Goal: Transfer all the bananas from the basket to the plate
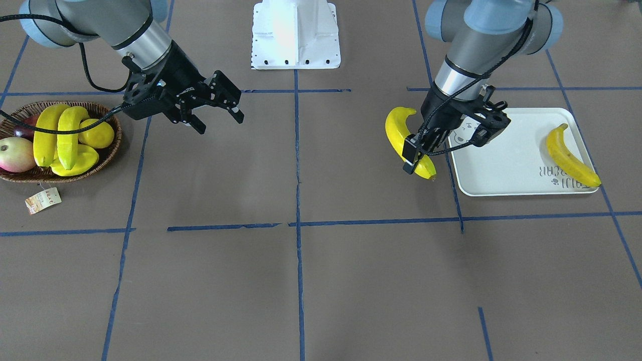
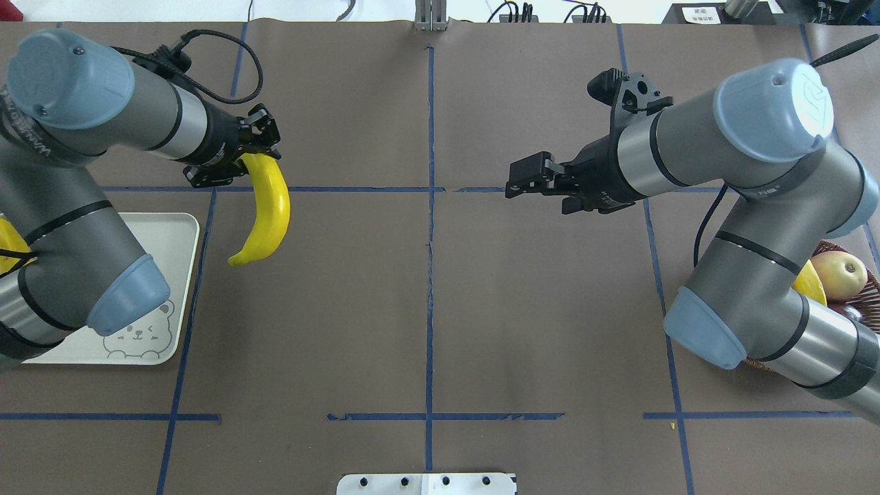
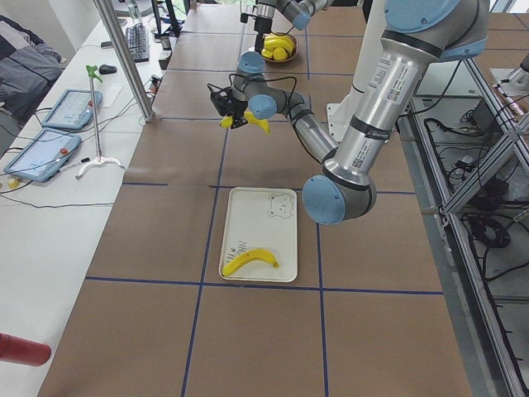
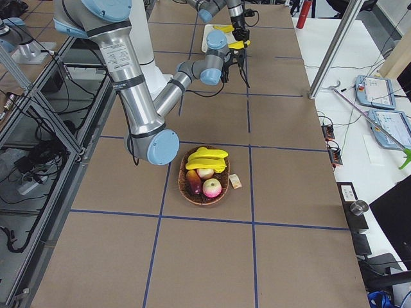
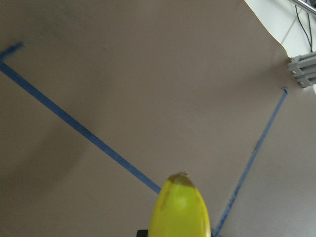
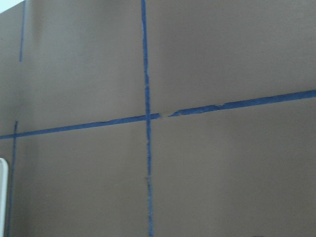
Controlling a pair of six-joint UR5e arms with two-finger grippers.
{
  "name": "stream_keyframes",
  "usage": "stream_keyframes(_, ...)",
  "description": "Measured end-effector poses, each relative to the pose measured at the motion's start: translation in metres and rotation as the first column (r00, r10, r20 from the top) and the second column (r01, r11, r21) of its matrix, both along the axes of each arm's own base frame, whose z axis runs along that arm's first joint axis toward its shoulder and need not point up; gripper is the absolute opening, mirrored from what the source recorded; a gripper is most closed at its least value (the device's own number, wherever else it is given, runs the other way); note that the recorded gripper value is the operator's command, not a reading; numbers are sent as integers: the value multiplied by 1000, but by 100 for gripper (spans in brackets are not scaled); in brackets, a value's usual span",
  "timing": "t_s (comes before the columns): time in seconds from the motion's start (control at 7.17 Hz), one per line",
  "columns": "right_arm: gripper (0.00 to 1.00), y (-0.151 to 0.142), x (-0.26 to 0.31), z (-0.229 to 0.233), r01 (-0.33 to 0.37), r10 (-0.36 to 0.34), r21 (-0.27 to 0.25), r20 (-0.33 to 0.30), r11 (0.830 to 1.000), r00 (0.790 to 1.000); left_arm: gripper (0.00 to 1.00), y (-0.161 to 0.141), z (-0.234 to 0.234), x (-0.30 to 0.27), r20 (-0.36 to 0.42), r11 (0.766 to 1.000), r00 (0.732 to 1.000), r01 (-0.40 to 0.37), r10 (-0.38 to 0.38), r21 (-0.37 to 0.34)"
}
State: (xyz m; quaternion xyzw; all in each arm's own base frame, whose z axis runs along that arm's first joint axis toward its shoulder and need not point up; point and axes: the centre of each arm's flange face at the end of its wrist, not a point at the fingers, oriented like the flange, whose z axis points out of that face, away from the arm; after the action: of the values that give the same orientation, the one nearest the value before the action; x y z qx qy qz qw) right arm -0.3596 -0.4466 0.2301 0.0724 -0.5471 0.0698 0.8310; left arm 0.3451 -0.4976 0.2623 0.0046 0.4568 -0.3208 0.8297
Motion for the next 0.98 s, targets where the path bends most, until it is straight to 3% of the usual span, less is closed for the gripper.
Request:
stream_keyframes(0.14, 100, -7, 8, 13, 26, -25, 14, -94, 1000, 995, 0, 6, 22, -9, 89, 998, 994, -56, 56, -1)
stream_keyframes(0.42, 100, -5, 32, 41, 125, -107, 50, -265, 991, 958, 0, 9, 84, -50, 193, 982, 963, -190, 187, 1)
stream_keyframes(0.7, 100, -4, 76, 82, 219, -169, 96, -372, 971, 913, 0, 5, 141, -127, 172, 963, 948, -267, 269, -35)
stream_keyframes(0.98, 100, -11, 133, 124, 288, -219, 118, -404, 950, 888, 0, 9, 176, -160, 134, 968, 963, -216, 232, -126)
